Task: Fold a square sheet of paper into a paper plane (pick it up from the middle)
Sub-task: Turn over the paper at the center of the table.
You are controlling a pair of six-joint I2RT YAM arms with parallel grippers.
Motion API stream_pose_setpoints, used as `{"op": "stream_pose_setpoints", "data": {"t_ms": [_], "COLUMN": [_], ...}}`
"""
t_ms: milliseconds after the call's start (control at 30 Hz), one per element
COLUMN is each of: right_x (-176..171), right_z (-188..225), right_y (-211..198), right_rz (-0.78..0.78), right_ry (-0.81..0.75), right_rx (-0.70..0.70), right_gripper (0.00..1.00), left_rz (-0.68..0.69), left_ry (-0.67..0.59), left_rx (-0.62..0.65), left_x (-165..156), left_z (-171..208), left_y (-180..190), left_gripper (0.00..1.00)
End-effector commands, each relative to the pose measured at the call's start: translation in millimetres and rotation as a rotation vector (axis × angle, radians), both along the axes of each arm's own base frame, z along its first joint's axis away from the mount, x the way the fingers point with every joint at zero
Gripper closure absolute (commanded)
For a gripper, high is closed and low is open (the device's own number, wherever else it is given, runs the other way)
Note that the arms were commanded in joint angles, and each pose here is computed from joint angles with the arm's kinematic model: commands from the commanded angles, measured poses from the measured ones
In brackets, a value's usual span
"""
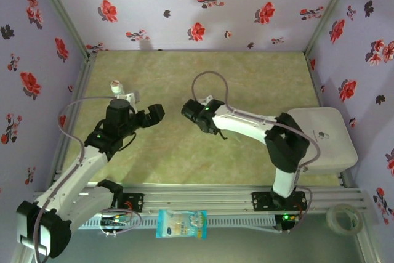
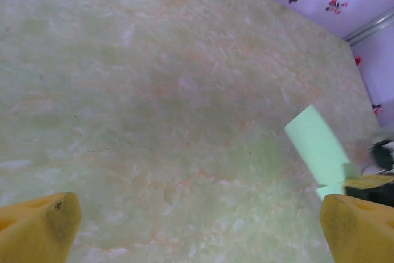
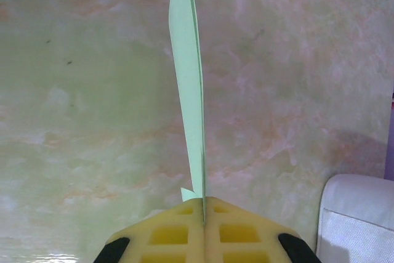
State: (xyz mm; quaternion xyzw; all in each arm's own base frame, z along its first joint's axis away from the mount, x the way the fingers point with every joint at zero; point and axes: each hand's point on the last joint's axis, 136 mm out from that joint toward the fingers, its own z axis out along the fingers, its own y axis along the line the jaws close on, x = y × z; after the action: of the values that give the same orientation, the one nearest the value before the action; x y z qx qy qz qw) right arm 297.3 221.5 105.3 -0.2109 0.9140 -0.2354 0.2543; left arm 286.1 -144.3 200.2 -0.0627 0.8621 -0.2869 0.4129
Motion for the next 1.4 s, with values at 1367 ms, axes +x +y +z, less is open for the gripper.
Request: {"op": "stream_pose_setpoints", "data": {"t_ms": [1367], "right_x": [-13], "right_z": [-42], "right_y": [63], "right_rz": [-0.233], "right_ry": [0.49], "right_rx": [1.34], "right_gripper": [0.85], "left_rz": [-0.16], "left_ry": [0.297], "left_rx": [-0.125], "left_x": [6], "left_z": [-49], "left_y": [-61], "left_gripper": [0.19]}}
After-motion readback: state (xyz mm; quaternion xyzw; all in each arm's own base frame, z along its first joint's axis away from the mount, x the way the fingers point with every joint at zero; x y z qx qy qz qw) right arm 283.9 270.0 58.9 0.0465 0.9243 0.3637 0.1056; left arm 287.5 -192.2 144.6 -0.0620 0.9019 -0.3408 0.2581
